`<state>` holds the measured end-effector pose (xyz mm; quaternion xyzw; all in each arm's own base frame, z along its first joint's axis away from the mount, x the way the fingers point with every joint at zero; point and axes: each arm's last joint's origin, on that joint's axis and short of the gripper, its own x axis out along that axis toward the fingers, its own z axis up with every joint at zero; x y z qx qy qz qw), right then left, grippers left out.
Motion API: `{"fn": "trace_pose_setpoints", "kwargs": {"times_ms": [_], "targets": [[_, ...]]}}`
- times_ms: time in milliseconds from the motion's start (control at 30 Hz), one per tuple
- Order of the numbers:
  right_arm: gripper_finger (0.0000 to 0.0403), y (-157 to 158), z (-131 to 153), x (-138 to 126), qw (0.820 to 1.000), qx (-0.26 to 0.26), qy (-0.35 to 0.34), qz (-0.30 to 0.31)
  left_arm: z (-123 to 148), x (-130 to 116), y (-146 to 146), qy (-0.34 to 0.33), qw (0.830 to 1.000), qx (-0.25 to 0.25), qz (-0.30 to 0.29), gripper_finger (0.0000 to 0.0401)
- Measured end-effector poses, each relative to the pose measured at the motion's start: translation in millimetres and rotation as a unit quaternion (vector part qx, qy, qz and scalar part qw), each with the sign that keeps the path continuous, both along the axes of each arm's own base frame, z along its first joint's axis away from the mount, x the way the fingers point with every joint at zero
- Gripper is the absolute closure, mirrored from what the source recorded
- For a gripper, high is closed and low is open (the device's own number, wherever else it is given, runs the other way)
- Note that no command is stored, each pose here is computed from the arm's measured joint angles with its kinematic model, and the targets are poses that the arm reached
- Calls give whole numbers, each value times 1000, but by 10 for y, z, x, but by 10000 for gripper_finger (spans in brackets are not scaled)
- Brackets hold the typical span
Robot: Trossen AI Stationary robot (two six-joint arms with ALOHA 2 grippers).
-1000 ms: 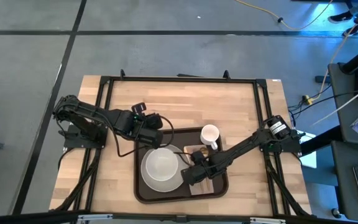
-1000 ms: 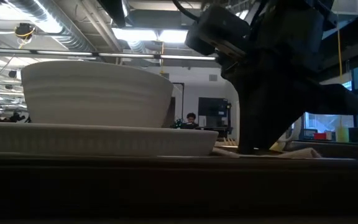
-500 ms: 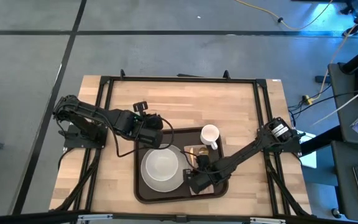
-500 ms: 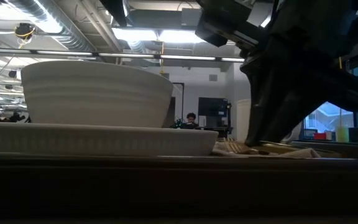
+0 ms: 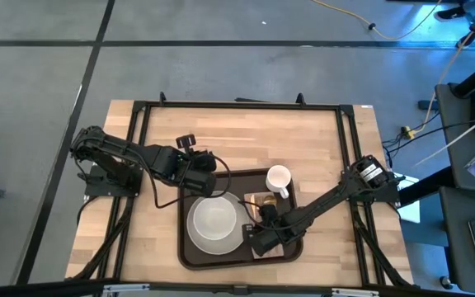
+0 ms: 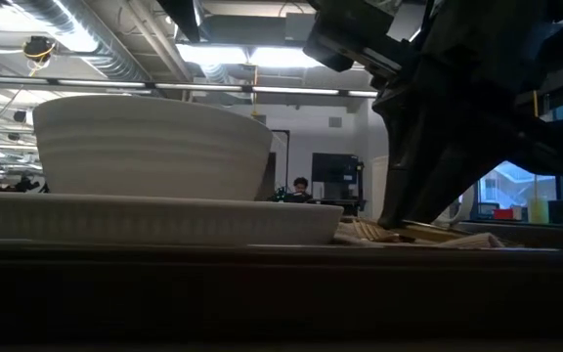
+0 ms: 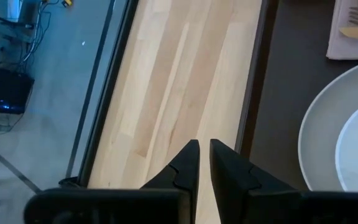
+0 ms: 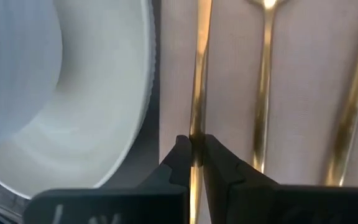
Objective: Set up tray
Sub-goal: Put the golden knife to the left of the golden fork on the brown serving tray
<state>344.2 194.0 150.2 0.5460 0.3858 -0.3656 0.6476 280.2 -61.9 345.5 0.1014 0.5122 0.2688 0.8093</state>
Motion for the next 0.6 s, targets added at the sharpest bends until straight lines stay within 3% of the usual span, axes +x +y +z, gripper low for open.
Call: {"fn": "trace_pose_setpoints", "kwargs": {"times_ms": [600], "targets": [[382, 4, -153, 62, 1000, -5, 4, 9, -2, 4, -2, -2, 1000, -1, 1, 368]]}}
